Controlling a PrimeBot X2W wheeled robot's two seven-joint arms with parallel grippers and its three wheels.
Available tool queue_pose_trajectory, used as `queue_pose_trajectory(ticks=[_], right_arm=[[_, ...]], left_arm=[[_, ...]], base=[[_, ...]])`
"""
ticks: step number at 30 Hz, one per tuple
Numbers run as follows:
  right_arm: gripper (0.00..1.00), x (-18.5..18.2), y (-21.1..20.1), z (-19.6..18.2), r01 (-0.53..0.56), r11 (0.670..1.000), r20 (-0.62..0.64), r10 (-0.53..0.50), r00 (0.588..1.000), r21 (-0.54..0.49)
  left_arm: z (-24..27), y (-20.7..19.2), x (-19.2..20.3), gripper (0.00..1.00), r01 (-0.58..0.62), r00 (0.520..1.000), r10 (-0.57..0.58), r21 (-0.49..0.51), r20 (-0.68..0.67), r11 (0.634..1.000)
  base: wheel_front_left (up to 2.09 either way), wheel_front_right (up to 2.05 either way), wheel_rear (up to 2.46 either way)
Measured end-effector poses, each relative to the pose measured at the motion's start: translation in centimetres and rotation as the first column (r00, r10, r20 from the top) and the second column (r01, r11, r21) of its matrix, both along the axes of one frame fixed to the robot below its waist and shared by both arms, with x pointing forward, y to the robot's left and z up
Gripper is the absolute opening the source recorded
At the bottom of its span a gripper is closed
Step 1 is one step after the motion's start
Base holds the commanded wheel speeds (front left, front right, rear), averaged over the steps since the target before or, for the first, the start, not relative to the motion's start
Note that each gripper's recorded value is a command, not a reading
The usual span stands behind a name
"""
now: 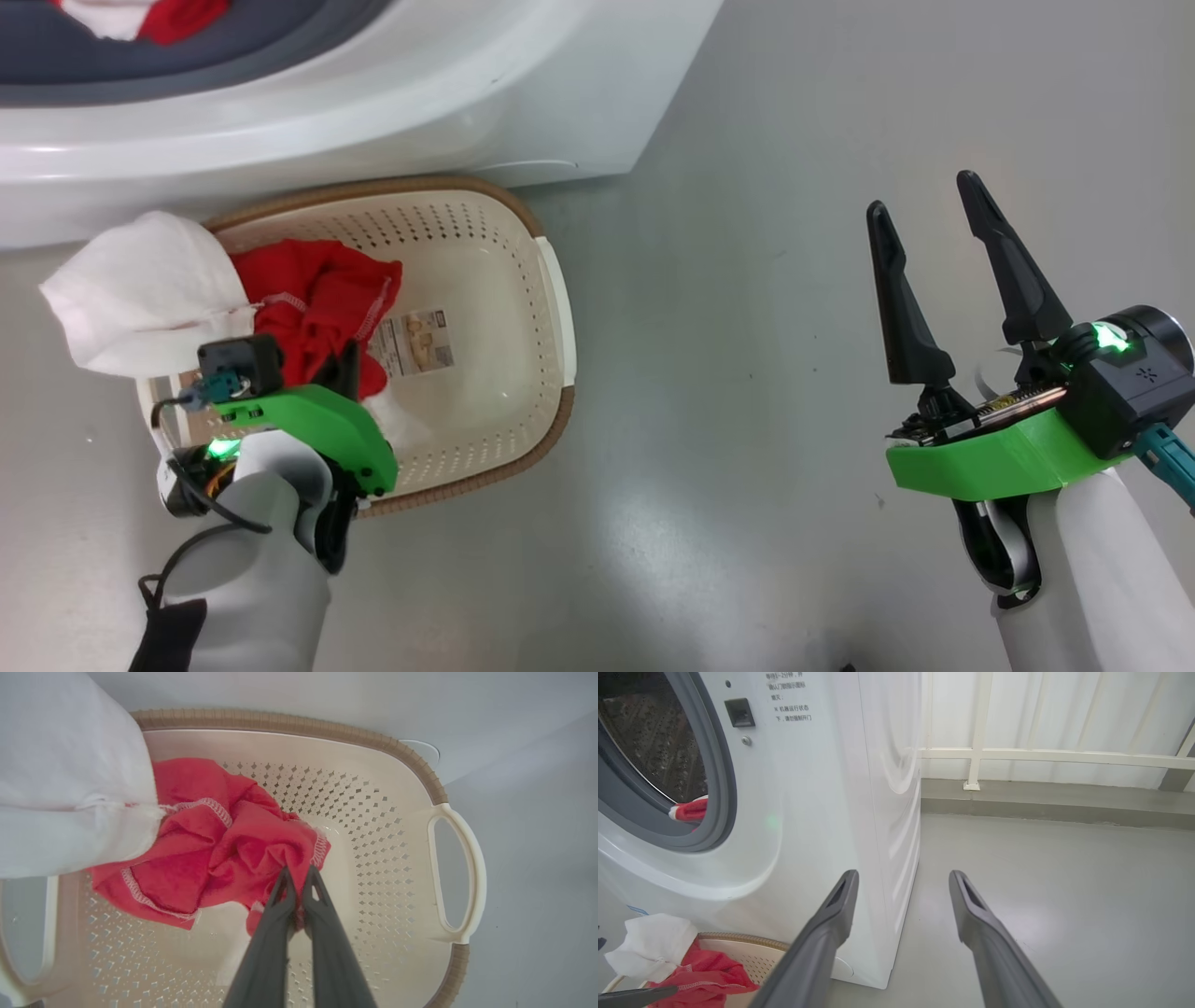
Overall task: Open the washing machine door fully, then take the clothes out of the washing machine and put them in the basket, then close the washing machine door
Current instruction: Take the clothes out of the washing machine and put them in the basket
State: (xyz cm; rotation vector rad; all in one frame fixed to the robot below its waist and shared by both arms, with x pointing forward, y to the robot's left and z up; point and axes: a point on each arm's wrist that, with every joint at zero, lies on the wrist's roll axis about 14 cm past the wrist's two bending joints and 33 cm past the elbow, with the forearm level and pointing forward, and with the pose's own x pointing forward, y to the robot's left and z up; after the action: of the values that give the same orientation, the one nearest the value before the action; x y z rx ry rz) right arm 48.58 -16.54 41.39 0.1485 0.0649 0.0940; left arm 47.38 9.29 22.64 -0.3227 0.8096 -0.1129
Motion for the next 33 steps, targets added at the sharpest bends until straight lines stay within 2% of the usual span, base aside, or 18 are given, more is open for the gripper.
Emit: queue_pose_trajectory(ticks=[8,21,22,23,24,33], right_arm=[[1.00,0.2,-0.3,-1.3,0.003,1.000,-0.027,-0.003,1.000,-0.003],[1.00,0.1,-1.7,-2.8,0.037,0.999,-0.064,-0.037,0.997,-0.006],[1.00,0.1,-1.7,-2.9,0.038,0.999,-0.067,-0.039,0.997,-0.008],[1.00,0.1,-1.8,-3.0,0.040,0.999,-0.069,-0.041,0.997,-0.007],[1.00,0.1,-1.9,-3.0,0.043,0.999,-0.070,-0.043,0.997,-0.005],[1.00,0.1,-1.8,-2.4,0.043,0.999,-0.060,-0.042,0.997,0.003]], left_arm=[[-2.8,-0.9,-1.0,0.00,0.007,0.991,-0.009,-0.016,-0.133,1.000],[-5.7,-2.1,-2.3,0.00,0.028,0.975,-0.037,-0.044,-0.220,0.999],[-5.8,-2.0,-2.2,0.16,0.027,0.975,-0.035,-0.041,-0.217,0.999],[-5.9,-1.9,-2.1,0.47,0.023,0.977,-0.030,-0.034,-0.212,0.999],[-5.9,-1.8,-2.0,0.99,0.023,0.978,-0.028,-0.029,-0.209,0.999],[-4.3,-1.4,-0.3,1.00,0.080,0.991,-0.076,0.030,-0.109,0.996]], base=[[0.00,0.00,0.00],[0.00,0.00,0.00],[0.00,0.00,0.00],[0.00,0.00,0.00],[0.00,0.00,0.00],[0.00,0.00,0.00]])
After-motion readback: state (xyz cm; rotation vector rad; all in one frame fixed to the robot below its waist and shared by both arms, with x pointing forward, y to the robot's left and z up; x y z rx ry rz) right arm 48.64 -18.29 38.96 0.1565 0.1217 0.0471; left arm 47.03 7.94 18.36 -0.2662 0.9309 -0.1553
